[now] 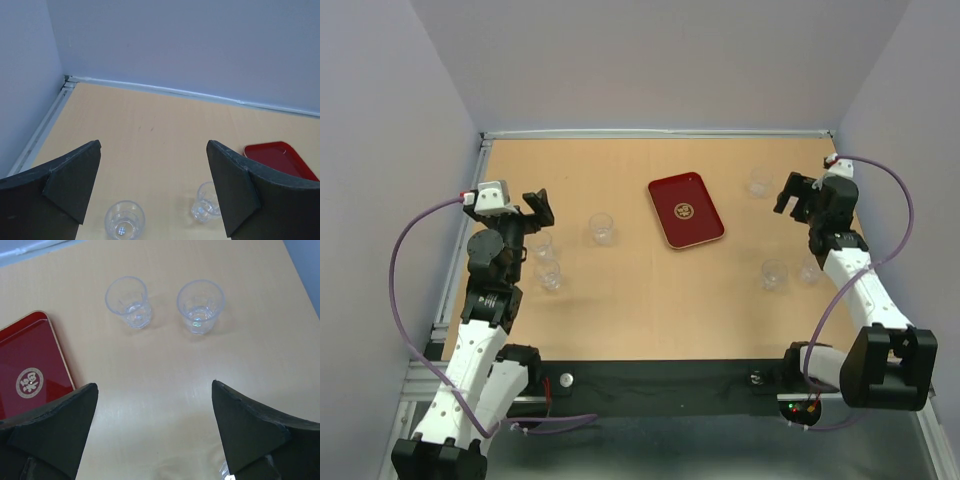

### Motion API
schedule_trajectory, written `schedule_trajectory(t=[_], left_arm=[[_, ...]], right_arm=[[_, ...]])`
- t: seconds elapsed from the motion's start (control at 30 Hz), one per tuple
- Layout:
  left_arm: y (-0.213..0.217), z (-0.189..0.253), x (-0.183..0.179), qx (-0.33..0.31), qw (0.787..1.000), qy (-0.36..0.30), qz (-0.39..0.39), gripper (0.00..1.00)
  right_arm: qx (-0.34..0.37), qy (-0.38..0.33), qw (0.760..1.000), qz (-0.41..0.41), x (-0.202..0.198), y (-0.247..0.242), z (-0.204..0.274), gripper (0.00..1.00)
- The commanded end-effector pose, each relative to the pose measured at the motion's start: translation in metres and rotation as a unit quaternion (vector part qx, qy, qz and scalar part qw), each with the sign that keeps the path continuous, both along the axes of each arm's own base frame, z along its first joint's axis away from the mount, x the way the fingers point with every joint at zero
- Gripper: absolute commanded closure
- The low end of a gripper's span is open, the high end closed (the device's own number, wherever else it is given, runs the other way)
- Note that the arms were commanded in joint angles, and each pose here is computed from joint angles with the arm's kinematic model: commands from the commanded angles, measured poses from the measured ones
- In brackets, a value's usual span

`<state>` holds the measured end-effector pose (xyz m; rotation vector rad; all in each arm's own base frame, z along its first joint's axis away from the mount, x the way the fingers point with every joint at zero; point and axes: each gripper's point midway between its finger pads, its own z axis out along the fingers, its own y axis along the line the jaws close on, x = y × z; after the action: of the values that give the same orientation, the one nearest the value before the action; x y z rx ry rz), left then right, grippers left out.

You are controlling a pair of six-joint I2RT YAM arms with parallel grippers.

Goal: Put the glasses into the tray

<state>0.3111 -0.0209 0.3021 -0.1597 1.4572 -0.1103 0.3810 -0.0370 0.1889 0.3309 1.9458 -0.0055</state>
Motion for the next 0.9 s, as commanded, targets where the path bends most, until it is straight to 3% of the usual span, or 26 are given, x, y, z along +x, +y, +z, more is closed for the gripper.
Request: schedule_trajectory(t=[0.0,0.1,0.13,0.2,0.33,0.57,0.87], left_arm=[[-0.019,0.021,0.000,-0.001,0.998,-0.040,-0.053,0.01],[-0.030,0.018,0.005,-0.009,0.997,-0.028,-0.078,0.01],[-0.036,0.019,0.006,-0.011,0.995,-0.023,-0.096,0.01],[-0.048,0.020,0.006,-0.023,0.992,-0.012,-0.127,0.01],[-0.065,0.023,0.009,-0.030,0.985,0.018,-0.169,0.01],[-0.096,0.013,0.014,-0.089,0.962,0.085,-0.242,0.02],[-0.119,-0.033,0.046,-0.107,0.933,0.215,-0.269,0.12]], right_arm=[[-0.004,-0.089,0.994,0.062,0.008,0.019,0.061,0.00],[-0.017,-0.111,0.972,0.208,0.003,0.063,0.075,0.00],[-0.017,-0.120,0.944,0.306,-0.007,0.092,0.076,0.00],[-0.025,-0.103,0.919,0.381,-0.020,0.111,0.055,0.00],[-0.024,-0.064,0.914,0.400,-0.035,0.109,0.023,0.00],[-0.044,-0.078,0.908,0.409,-0.046,0.107,0.032,0.00],[-0.052,-0.083,0.908,0.408,-0.048,0.106,0.035,0.00]])
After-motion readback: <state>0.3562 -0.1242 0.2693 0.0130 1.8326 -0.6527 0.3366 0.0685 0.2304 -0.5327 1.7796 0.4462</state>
